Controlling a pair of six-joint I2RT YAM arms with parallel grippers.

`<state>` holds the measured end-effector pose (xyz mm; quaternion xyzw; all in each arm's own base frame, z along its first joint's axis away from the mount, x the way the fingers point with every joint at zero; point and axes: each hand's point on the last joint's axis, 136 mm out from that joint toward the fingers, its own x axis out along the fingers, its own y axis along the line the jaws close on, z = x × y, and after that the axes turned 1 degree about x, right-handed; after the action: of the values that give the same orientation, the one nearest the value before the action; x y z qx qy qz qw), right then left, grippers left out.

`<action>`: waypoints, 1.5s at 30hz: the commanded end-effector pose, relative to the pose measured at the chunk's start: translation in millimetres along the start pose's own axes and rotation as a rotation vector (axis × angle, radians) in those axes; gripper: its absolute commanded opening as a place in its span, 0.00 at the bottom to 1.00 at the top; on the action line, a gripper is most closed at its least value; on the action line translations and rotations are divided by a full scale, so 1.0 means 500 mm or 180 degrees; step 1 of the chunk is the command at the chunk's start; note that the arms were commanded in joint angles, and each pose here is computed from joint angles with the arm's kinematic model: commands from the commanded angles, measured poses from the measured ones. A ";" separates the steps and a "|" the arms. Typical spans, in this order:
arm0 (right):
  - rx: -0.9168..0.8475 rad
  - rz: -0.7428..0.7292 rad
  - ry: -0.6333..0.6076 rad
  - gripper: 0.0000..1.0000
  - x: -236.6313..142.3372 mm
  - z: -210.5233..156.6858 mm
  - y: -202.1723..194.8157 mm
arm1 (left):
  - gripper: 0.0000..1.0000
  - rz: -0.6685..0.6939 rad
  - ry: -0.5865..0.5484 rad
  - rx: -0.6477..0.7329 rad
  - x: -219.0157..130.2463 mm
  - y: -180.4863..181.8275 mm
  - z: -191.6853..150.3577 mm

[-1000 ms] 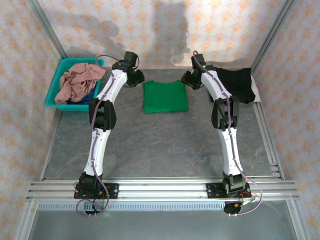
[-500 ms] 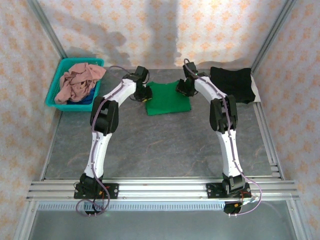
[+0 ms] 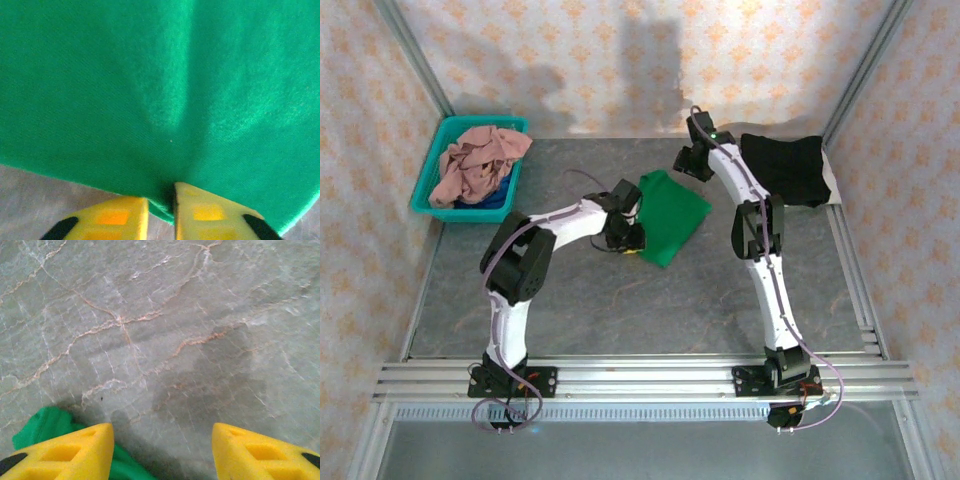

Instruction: Fold and stack the t-shirts

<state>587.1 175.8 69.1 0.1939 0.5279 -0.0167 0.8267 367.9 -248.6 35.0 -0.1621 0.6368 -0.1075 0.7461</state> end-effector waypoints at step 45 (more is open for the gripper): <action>-0.1098 0.0314 -0.0423 0.56 -0.264 -0.410 -0.027 | 0.33 -0.0166 -0.0616 -0.0227 -0.106 0.000 0.168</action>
<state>357.5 180.9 97.8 0.1055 0.4898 0.0587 0.8634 441.4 -219.4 126.2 -0.2659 0.5216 -0.1033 0.8040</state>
